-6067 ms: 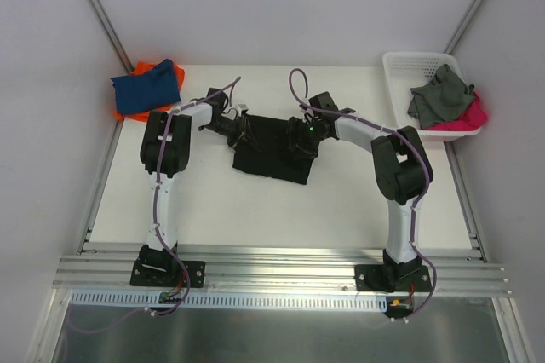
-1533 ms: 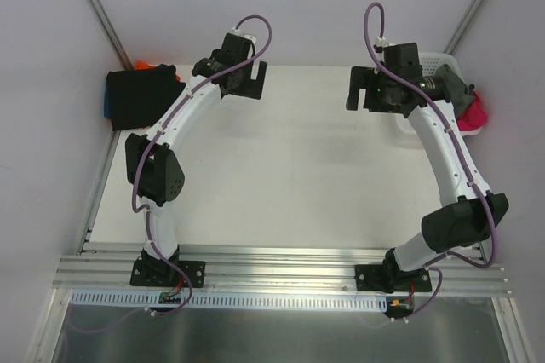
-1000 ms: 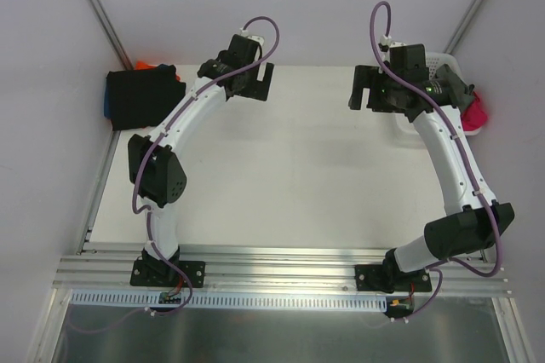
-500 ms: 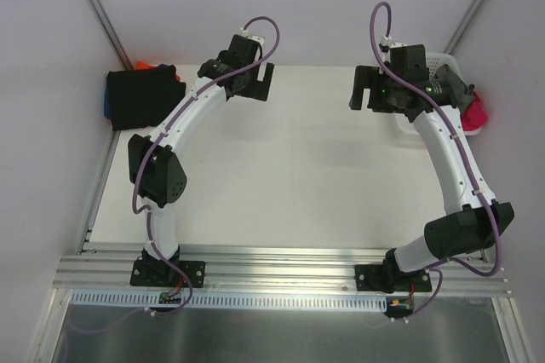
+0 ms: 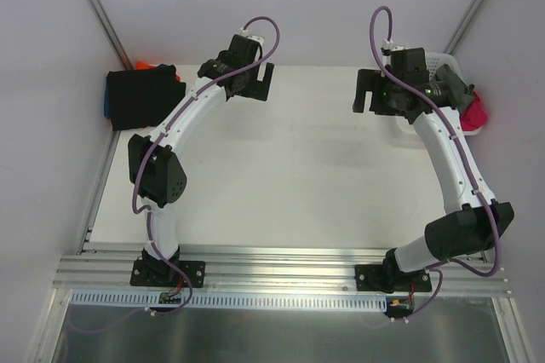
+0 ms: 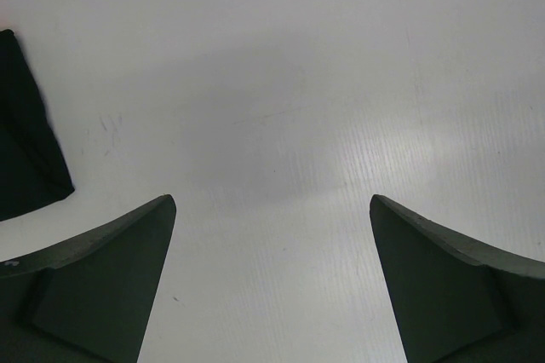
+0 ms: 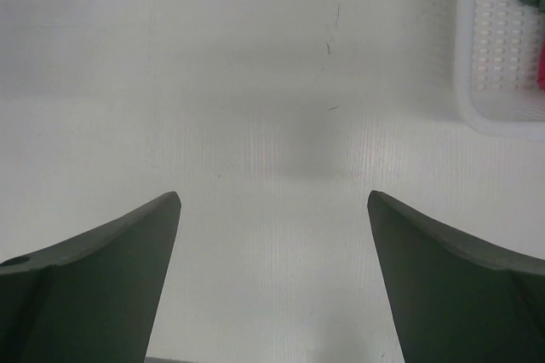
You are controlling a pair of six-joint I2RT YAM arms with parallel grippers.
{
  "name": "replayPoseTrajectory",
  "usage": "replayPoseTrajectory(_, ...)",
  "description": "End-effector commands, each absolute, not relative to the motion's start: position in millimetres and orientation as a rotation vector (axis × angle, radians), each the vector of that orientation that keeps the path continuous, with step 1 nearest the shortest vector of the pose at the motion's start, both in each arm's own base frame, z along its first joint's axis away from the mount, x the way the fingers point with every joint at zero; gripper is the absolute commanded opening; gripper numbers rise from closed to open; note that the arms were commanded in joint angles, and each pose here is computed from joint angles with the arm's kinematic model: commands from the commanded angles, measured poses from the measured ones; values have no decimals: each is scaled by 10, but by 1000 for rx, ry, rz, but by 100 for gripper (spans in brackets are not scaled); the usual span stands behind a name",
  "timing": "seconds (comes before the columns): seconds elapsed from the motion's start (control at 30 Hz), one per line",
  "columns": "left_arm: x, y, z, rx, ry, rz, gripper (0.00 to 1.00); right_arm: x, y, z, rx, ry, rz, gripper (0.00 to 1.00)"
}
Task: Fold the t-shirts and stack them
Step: Neatly place the folded tshirt to the corner
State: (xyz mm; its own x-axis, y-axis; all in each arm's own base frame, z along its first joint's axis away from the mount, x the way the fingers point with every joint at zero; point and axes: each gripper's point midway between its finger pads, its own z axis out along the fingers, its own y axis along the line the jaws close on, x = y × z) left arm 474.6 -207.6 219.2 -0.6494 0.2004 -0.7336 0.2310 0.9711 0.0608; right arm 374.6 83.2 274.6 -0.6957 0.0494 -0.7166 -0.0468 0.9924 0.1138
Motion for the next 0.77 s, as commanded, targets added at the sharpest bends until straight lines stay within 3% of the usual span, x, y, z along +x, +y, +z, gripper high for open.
replayPoseTrajectory(0.0,4753,-2020,2451,279,2237,-40,99,3687,801,2942,27,2271,186,97)
replayPoseTrajectory(0.4,4756,-2017,2475,304,2228,-24,99,3470,761,2927,-67,2325,164,97)
replayPoseTrajectory(0.73,4655,-2001,2515,311,2229,-41,99,2910,894,3136,-119,2427,455,97)
